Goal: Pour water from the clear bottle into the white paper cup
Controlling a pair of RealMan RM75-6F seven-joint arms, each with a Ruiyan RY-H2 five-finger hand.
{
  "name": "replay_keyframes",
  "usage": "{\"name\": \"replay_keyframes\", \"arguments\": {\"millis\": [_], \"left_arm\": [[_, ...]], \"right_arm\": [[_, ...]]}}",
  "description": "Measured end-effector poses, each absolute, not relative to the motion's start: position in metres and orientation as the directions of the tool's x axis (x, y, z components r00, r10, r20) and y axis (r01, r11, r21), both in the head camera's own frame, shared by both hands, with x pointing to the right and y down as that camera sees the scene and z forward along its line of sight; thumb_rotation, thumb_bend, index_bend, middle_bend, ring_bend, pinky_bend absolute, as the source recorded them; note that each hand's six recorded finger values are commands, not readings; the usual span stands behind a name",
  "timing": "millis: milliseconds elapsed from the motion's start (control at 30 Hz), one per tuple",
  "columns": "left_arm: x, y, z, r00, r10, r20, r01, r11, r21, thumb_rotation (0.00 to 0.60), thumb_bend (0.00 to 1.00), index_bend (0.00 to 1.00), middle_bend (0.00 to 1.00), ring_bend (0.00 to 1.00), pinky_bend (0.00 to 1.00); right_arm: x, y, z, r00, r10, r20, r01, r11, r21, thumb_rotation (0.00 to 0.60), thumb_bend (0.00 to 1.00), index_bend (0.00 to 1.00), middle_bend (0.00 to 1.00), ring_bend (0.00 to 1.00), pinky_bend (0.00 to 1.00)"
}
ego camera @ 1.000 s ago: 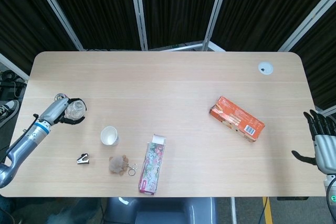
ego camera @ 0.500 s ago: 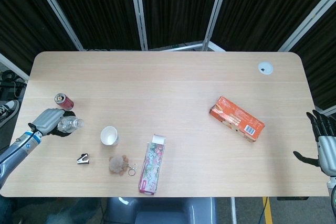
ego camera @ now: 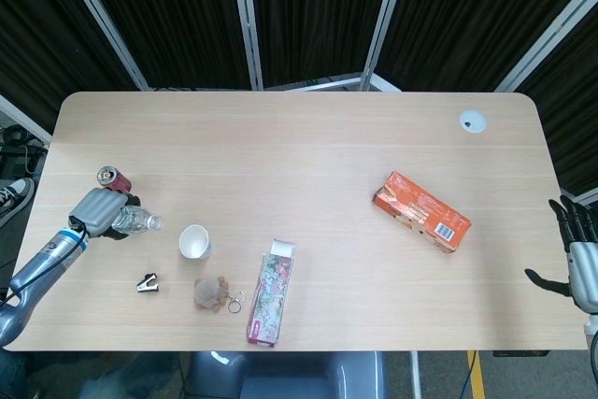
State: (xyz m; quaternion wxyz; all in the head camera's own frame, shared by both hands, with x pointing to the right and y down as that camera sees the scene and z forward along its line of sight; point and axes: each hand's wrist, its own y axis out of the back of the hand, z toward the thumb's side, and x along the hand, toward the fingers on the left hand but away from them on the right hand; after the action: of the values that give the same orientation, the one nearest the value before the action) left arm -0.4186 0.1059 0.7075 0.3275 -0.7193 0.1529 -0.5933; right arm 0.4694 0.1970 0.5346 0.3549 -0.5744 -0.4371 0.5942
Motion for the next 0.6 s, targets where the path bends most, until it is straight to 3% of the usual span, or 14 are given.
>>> {"name": "replay_keyframes", "arguments": {"millis": [600], "left_arm": [[-0.382,0.097,0.726,0.248,-0.608,0.754,0.270,-0.704,-0.657,0.600,0.51,0.57,0.43,0.39,0.39]], "right_arm": [[0.476,0.196,0.534,-0.108,0.923,-0.369,0.081,-0.362,-0.929,0.600,0.00,0.00,0.00,0.00,0.00]]}}
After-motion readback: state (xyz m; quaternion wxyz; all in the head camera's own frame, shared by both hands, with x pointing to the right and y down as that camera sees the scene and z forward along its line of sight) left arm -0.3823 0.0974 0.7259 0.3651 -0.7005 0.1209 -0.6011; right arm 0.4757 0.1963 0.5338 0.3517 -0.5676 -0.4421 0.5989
